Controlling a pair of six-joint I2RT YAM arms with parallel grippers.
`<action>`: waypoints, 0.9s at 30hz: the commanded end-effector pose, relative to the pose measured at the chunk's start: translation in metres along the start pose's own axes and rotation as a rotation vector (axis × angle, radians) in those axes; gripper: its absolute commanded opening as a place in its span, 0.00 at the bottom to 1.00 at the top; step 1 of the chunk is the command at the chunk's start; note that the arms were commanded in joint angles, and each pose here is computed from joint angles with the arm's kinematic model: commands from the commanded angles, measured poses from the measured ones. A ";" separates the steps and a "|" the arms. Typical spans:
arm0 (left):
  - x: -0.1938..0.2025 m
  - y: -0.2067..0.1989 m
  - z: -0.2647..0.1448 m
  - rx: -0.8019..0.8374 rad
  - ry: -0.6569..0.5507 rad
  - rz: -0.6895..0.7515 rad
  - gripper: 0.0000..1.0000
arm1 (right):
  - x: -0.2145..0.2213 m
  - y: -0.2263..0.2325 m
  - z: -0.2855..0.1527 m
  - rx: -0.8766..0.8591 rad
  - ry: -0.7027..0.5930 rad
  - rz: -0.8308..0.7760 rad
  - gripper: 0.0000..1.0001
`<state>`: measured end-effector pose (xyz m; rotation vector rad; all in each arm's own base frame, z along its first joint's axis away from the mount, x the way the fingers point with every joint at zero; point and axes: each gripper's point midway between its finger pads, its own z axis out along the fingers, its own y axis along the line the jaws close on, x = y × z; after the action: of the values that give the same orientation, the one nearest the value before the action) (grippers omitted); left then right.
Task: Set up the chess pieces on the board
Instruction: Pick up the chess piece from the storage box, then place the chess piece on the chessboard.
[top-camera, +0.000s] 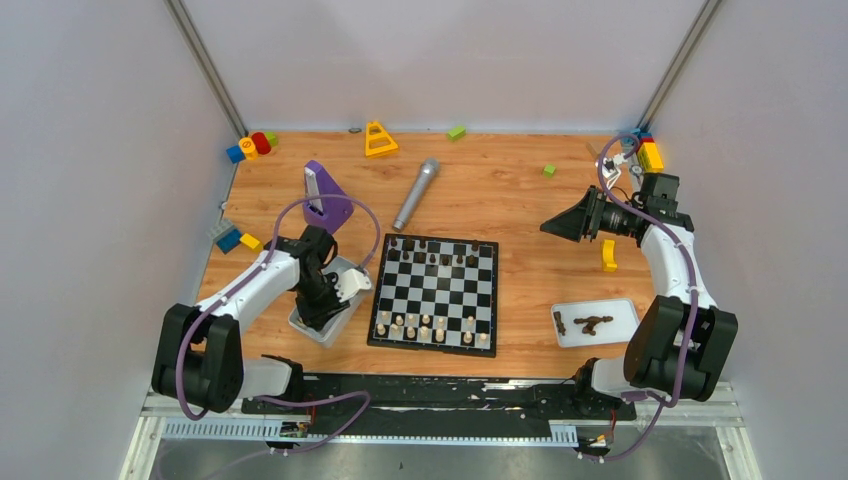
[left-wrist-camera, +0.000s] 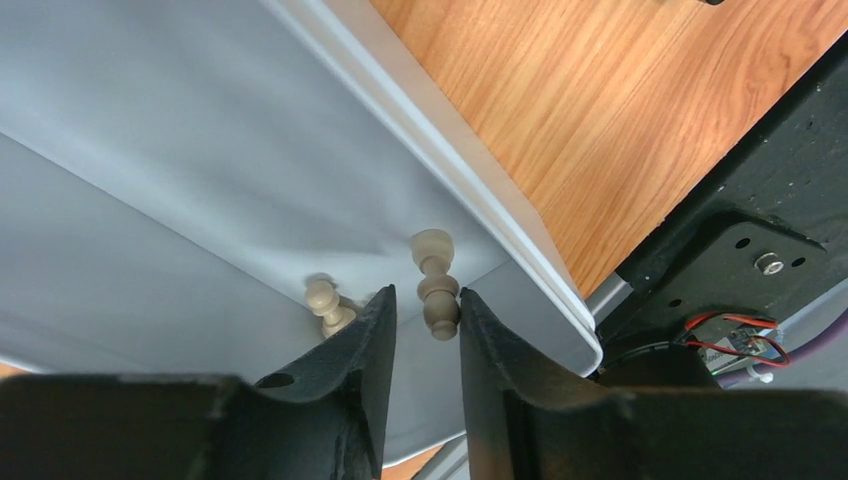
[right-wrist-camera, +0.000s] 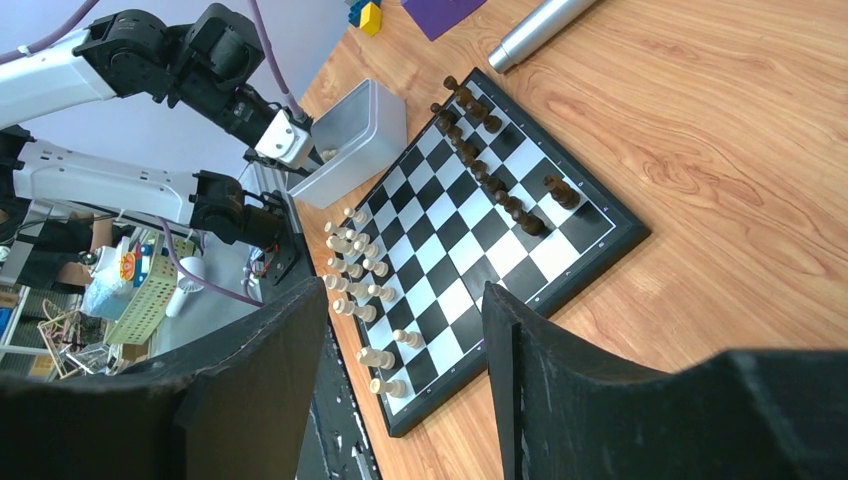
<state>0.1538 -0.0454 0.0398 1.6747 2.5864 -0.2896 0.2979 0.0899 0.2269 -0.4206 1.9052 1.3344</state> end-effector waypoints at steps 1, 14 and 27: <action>-0.003 -0.003 -0.001 0.025 -0.012 0.025 0.31 | -0.013 0.003 -0.001 -0.020 -0.015 -0.078 0.59; -0.023 0.011 -0.065 -0.097 -0.072 0.048 0.06 | -0.014 0.004 -0.001 -0.019 -0.015 -0.077 0.59; -0.068 0.005 -0.121 -0.069 -0.188 0.072 0.06 | -0.015 0.003 -0.002 -0.007 -0.015 -0.084 0.59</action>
<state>0.1972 -0.0647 0.1481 1.6210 2.4031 -0.2363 0.2984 0.0897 0.2254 -0.4163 1.9098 1.3368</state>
